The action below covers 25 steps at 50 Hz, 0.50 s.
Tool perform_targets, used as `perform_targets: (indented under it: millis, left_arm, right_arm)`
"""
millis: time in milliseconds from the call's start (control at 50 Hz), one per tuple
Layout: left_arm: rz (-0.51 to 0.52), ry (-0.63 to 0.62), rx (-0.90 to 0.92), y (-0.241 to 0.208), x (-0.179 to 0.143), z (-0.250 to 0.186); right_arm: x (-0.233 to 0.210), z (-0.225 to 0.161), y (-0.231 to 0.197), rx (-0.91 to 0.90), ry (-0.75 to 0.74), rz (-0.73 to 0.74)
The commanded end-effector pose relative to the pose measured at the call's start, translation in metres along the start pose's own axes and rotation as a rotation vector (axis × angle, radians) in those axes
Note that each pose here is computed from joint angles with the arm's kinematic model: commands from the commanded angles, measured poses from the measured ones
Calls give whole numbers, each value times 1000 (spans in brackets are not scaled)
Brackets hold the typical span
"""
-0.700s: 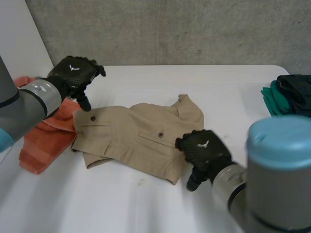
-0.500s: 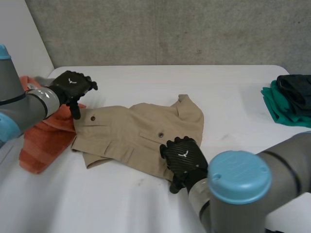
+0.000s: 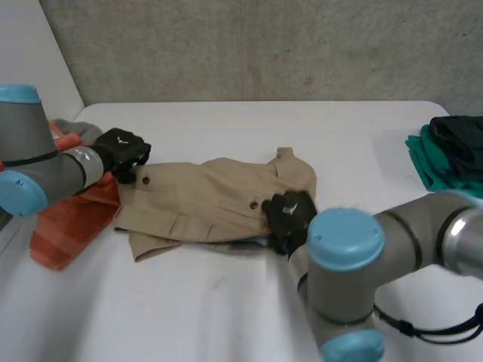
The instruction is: Fold the laundry.
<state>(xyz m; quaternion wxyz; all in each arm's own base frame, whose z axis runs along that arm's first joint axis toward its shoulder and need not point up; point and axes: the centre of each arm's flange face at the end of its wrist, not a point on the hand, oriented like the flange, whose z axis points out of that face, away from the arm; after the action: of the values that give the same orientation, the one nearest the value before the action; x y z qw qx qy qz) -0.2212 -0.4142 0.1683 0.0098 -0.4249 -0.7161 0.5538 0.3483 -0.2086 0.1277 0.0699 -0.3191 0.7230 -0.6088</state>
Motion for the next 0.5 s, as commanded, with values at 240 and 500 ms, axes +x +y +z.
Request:
perform_targets:
  millis: [240,500]
  left_arm:
    - [-480,-8,155,-129,96,-74]
    - [-558,123,193,-134,232,-64]
  right_arm:
    - [191,153,-97,594,240,-148]
    - [232,207,-27,681,186,-130]
